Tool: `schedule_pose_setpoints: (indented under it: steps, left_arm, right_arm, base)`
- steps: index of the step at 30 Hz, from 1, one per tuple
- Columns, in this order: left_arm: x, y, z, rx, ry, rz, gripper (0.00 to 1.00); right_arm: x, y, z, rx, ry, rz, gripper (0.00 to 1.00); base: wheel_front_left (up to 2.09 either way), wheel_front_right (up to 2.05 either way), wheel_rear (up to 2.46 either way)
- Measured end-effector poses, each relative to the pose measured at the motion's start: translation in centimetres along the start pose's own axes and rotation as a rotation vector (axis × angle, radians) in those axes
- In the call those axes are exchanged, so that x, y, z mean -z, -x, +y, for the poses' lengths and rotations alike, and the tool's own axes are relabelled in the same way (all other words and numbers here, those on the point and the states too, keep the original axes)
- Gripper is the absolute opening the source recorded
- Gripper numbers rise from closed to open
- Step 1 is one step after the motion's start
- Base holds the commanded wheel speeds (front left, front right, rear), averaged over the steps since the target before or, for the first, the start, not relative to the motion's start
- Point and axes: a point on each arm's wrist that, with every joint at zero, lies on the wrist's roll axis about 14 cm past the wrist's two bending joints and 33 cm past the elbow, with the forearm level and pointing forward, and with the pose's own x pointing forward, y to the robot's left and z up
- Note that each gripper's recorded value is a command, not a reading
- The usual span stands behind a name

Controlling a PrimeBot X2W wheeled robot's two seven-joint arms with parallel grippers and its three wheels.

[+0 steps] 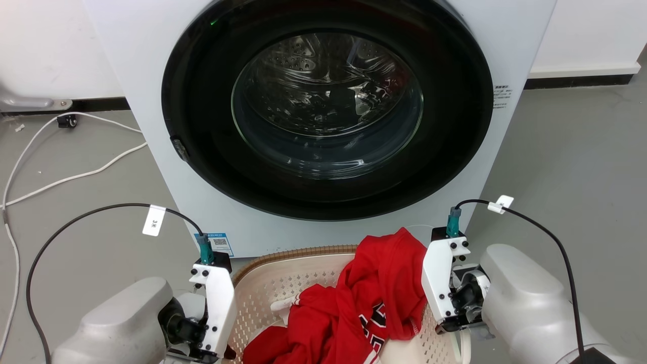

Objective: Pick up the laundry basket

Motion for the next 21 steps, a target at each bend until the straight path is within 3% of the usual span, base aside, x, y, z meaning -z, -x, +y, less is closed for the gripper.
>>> schedule_pose_setpoints:
  steps: [21]
  left_arm:
    - [0.11, -0.09, -0.05, 0.001, 0.005, 0.002, 0.0]
  right_arm:
    - [0.18, -0.14, 0.03, -0.001, -0.001, -0.001, 0.0]
  base:
    - [0.0, 0.0, 0.0]
